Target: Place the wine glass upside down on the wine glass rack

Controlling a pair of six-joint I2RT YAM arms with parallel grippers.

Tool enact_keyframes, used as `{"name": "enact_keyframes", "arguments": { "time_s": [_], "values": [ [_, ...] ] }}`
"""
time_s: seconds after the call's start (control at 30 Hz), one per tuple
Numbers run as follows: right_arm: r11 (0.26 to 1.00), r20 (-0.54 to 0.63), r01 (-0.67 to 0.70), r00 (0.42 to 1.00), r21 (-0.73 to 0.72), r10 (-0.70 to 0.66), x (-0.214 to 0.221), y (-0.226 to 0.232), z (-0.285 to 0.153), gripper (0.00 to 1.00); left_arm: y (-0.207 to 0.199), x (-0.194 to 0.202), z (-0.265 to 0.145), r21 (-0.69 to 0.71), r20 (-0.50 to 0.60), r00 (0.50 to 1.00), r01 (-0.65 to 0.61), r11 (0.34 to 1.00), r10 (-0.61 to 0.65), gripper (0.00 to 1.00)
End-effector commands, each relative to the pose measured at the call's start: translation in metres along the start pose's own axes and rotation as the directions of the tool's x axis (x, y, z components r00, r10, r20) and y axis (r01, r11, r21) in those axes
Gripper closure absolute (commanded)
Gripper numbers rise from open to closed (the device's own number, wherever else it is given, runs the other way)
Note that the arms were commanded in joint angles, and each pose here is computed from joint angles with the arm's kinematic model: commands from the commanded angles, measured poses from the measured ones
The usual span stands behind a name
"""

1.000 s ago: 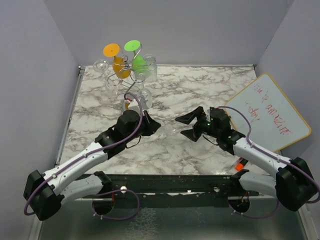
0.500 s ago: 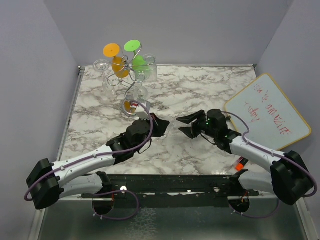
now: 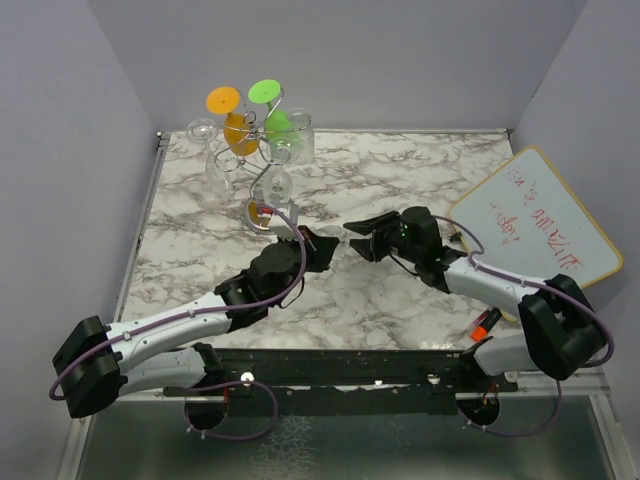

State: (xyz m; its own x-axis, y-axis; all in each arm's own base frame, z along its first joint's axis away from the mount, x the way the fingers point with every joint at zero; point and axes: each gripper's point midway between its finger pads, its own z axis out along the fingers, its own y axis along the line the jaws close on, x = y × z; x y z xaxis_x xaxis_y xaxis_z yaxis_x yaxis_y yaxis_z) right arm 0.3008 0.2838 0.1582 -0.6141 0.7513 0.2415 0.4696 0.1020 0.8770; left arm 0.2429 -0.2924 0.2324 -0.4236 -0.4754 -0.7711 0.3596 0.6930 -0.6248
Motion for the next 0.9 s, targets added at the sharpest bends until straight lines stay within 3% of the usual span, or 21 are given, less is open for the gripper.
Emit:
{"name": "enact_keyframes", "arguments": {
  "time_s": [0.0,0.2,0.4,0.6,0.7,0.87],
  "values": [
    [0.998,-0.036,-0.025,0.999,-0.050,0.023,0.009,0.020,0.006,0.53,-0.012,-0.014,-0.002,0.052,0.062,0.998,0.010,0.999,-0.013,1.00],
    [0.999,-0.070,-0.039,0.997,-0.025,0.037,0.017,0.018,0.010,0.58,-0.014,-0.014,-0.001,0.065,0.064,0.998,-0.002,0.998,-0.002,1.00],
    [0.998,-0.107,-0.049,0.993,-0.026,0.046,0.027,0.020,0.014,0.71,-0.015,-0.010,0.000,0.076,0.053,0.999,-0.010,0.997,0.006,1.00],
    [0.997,-0.091,-0.007,0.996,-0.080,0.000,0.028,0.033,0.014,0.99,-0.012,-0.011,-0.003,0.077,0.064,0.997,-0.034,0.996,0.029,0.99],
    [0.994,-0.049,0.035,0.998,-0.102,-0.040,0.023,0.038,0.012,0.99,-0.010,-0.013,-0.006,0.076,0.072,0.997,-0.037,0.996,0.032,0.83],
    [0.970,0.041,0.178,0.984,-0.166,-0.174,0.014,0.052,0.005,1.00,-0.008,-0.015,-0.013,0.081,0.079,0.997,-0.031,0.996,0.025,0.46]
  ]
}}
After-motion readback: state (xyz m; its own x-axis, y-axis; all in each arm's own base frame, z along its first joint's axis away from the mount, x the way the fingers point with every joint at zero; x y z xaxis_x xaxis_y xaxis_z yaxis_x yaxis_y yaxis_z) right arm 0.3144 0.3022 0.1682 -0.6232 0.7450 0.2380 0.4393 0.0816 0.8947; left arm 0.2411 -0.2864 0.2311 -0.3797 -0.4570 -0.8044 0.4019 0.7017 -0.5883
